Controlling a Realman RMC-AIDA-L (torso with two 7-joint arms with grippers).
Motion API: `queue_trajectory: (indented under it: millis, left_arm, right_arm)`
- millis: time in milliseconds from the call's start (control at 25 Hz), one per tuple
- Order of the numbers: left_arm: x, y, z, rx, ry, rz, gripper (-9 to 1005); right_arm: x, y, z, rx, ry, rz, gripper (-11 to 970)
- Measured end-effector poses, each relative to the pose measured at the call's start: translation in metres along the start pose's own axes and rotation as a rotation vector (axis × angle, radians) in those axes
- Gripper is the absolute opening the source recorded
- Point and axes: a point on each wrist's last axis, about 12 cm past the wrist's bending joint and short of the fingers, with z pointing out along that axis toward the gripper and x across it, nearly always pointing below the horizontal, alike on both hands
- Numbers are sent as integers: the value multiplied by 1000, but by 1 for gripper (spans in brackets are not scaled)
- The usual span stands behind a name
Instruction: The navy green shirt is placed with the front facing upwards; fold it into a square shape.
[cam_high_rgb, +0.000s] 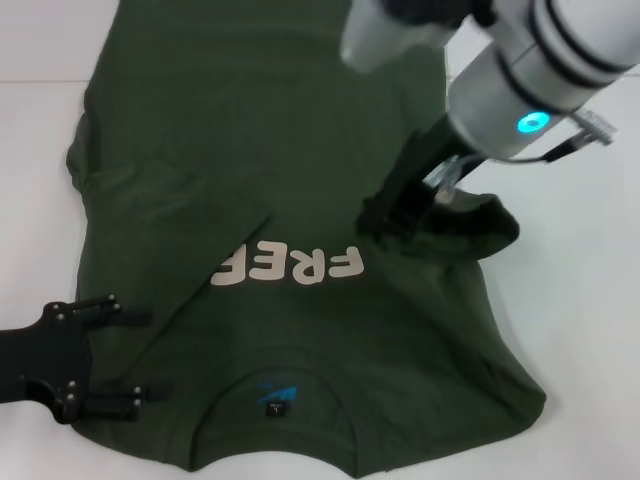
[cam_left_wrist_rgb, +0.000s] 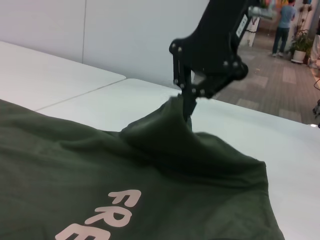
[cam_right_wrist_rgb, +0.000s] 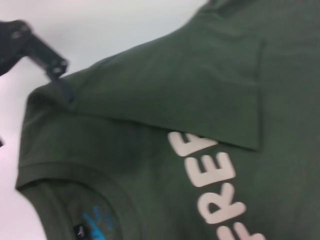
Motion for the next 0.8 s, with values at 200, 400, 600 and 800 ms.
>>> queue_trajectory:
  millis: [200,400,600,800]
  left_arm:
    - [1,0,0,-3,0,-5,900]
    - [2,0,0,-12,2,-9,901]
    - [3,0,1,-17,3,-12,901]
    - [3,-1,1,-15,-3,-11,901]
  right_arm:
    - [-5,1,24,-33,66,-21,33]
    - [-7,-3,30,-43,95,1,80]
    - [-8,-7,26,-15,95,-1,319]
    - [4,-22,19,43,122,129,538]
